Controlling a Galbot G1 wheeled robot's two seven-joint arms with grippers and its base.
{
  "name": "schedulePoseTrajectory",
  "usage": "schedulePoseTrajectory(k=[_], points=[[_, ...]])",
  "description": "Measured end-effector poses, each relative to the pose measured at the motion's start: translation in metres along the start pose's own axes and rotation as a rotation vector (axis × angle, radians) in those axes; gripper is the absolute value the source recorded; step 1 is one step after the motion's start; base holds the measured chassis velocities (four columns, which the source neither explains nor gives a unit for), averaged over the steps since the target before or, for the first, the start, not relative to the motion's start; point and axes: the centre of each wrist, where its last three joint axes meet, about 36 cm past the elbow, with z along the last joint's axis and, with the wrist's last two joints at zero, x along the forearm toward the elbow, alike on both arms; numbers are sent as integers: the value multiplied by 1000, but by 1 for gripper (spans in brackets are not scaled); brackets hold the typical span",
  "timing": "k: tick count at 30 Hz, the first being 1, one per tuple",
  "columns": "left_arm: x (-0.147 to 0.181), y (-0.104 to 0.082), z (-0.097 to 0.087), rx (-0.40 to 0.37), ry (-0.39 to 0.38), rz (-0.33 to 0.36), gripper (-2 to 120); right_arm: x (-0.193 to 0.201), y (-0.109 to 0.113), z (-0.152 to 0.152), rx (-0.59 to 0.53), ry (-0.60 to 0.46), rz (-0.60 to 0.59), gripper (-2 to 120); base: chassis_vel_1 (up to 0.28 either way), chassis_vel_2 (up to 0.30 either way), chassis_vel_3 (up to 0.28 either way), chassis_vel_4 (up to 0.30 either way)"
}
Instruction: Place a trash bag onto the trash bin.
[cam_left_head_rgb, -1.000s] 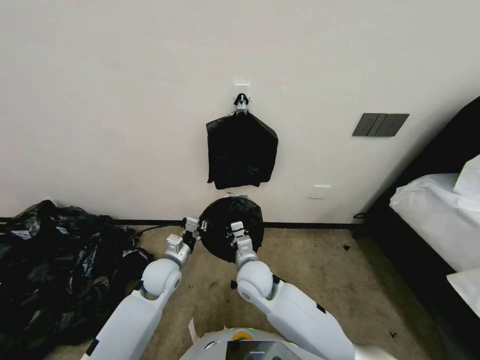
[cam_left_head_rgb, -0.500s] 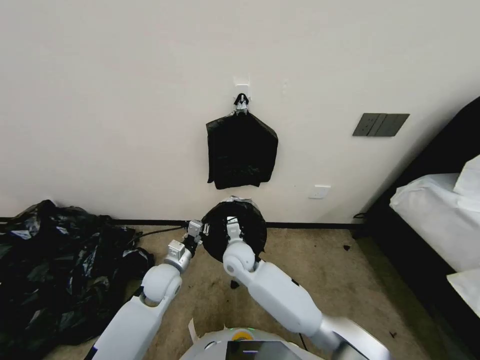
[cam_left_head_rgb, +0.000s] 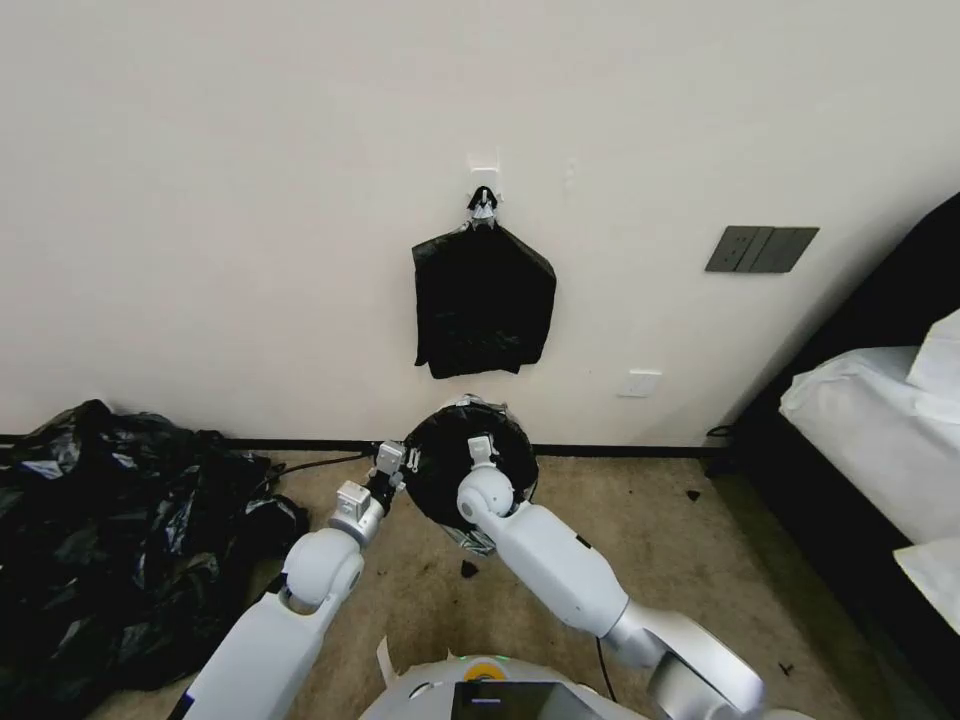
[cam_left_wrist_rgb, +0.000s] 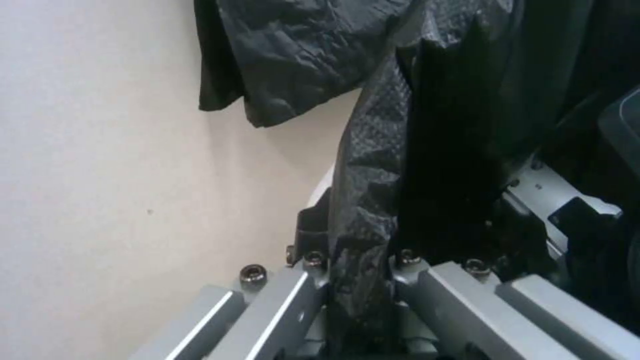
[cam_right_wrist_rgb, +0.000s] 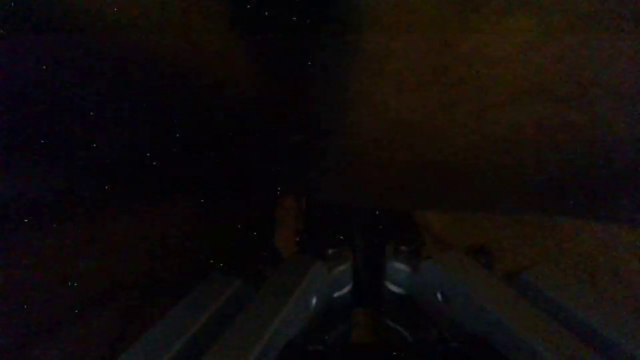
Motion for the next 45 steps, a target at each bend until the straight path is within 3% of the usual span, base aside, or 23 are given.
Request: schedulePoseTrajectory(k=[9, 16, 22, 31, 45], points=[[-1, 1, -1, -2, -2, -3, 1, 13, 2, 5, 49, -12, -8, 0, 0, 0, 0, 0], [-1, 0, 3, 1, 9, -6, 1, 42, 19, 9, 90, -146, -69, 0, 0, 0, 0, 0], [1, -5, 2, 2, 6, 3, 1, 28, 33, 5, 106, -93, -89, 0, 0, 0, 0, 0], [4, -6, 1, -1, 7, 8, 1, -5, 16, -2, 92, -32, -14, 0, 0, 0, 0, 0], [2, -2, 1, -2, 8, 6, 1, 2, 7, 6, 123, -57, 12, 0, 0, 0, 0, 0]])
